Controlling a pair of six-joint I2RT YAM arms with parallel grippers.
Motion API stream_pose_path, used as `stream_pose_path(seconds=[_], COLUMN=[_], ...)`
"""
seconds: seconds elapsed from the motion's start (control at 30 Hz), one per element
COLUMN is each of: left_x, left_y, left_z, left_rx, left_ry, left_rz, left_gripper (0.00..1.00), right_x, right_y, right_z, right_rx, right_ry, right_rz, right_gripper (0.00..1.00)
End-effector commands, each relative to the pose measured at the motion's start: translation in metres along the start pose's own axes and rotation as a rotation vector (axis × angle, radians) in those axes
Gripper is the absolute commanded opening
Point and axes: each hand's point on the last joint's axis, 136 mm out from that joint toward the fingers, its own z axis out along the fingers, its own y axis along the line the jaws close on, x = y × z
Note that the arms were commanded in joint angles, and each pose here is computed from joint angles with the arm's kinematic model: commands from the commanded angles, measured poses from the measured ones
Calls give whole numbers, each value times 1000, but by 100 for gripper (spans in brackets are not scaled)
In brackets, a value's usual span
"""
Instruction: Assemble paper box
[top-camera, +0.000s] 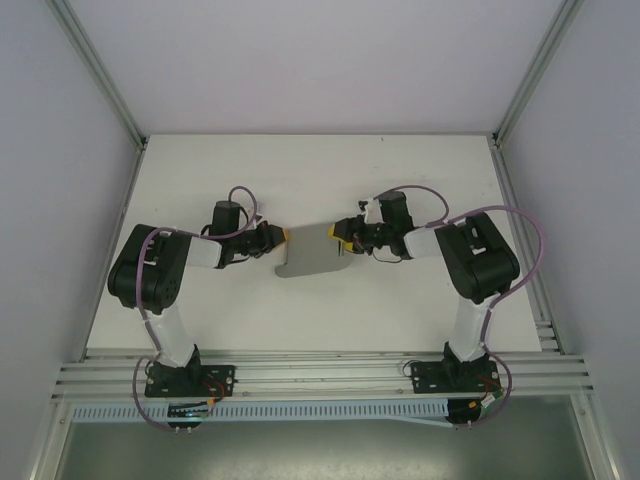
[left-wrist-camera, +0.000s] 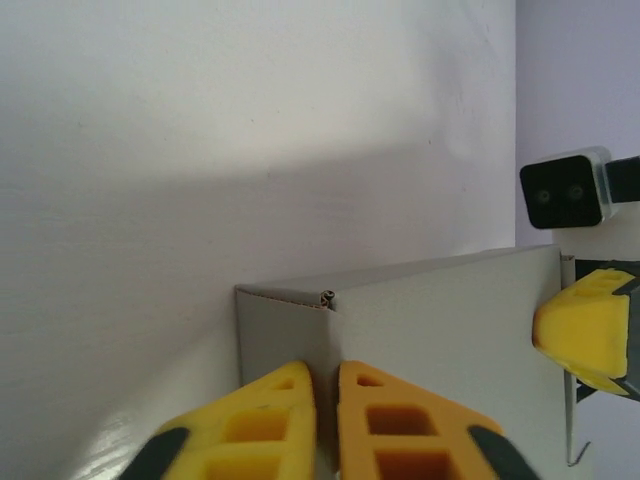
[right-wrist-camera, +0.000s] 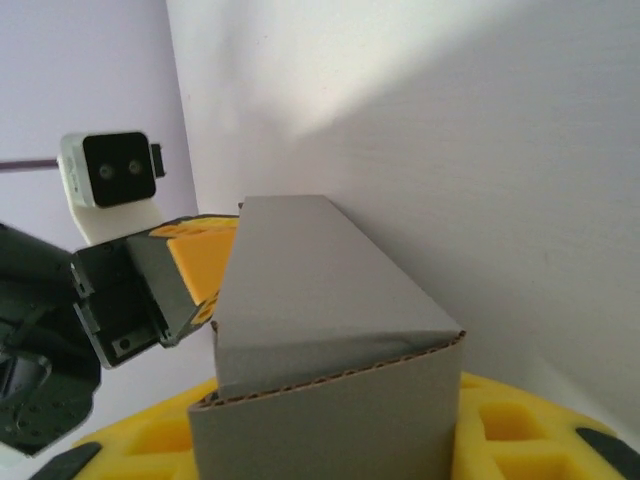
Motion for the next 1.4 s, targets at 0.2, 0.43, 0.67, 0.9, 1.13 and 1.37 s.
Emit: stream_pose_path(seconds=[0.2,0.43,0.67,0.9,1.13,1.37], left_x=[-32,6,19,46,56,29], left_y=[-87,-160,-183,-209,-196,-183], left_z=[-36,-44,-27,11,39,59], left_rx=[36,-26,-149,-163,-210,-376], left_ry=[-93,-87,23,102,176,114], left_rz=[471,1151,1456,1766,1945,2016], left_gripper=[98,98,98,98,98,98], right_x=[-13,-27,-25,-28,-32,-25], right_y=[40,27,24,34,39,47], right_z=[-18,-60,-107,-142,-154,-157], right_rx=[-6,125,155,118,98,83], right_ry=[-34,-40,-8,-1,-27,-8], right_rz=[-56,100,314,539,585,614], right_gripper=[29,26,22,19,19,19])
